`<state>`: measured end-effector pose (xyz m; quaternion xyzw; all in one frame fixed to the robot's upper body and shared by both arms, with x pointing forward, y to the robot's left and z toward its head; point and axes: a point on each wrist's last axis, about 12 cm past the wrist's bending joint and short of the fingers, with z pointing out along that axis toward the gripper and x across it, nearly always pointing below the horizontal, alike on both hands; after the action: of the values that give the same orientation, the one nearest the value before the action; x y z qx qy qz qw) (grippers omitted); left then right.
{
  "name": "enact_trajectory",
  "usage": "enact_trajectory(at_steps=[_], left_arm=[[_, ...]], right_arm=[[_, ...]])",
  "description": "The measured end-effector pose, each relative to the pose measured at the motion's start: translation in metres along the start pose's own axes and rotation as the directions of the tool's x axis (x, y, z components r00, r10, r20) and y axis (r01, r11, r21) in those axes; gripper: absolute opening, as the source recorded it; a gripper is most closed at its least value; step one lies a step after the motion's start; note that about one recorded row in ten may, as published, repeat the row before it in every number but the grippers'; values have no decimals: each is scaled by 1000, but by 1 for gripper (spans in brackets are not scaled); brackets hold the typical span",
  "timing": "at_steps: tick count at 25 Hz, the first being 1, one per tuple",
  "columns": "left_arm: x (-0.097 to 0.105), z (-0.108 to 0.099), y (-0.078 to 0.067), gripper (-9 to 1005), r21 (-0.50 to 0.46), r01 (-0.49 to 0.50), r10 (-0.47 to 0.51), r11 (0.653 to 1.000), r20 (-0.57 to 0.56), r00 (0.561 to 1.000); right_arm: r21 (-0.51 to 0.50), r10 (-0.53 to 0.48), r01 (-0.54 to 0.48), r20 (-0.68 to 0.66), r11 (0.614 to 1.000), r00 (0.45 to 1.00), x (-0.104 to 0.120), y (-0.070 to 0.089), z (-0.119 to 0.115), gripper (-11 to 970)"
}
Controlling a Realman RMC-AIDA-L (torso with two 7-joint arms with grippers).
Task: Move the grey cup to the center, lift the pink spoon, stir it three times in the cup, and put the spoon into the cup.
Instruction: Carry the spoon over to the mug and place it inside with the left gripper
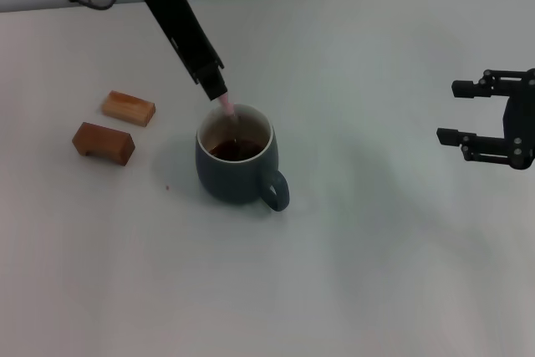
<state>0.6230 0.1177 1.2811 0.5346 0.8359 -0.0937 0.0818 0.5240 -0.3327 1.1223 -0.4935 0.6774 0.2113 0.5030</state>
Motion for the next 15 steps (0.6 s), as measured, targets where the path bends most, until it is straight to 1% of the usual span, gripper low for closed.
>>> enact_trajectory(at_steps=[7,15], left_arm=[[-2,-3,8,132,-55,23,-22,998,23,1000],[6,-1,14,131,-90,56,-58,994,-21,998]], right_arm=[[-1,-2,2,2,1000,1000,-1,-1,1,651],[-2,-7,7,4,1000,1000,-2,-2,2,650]])
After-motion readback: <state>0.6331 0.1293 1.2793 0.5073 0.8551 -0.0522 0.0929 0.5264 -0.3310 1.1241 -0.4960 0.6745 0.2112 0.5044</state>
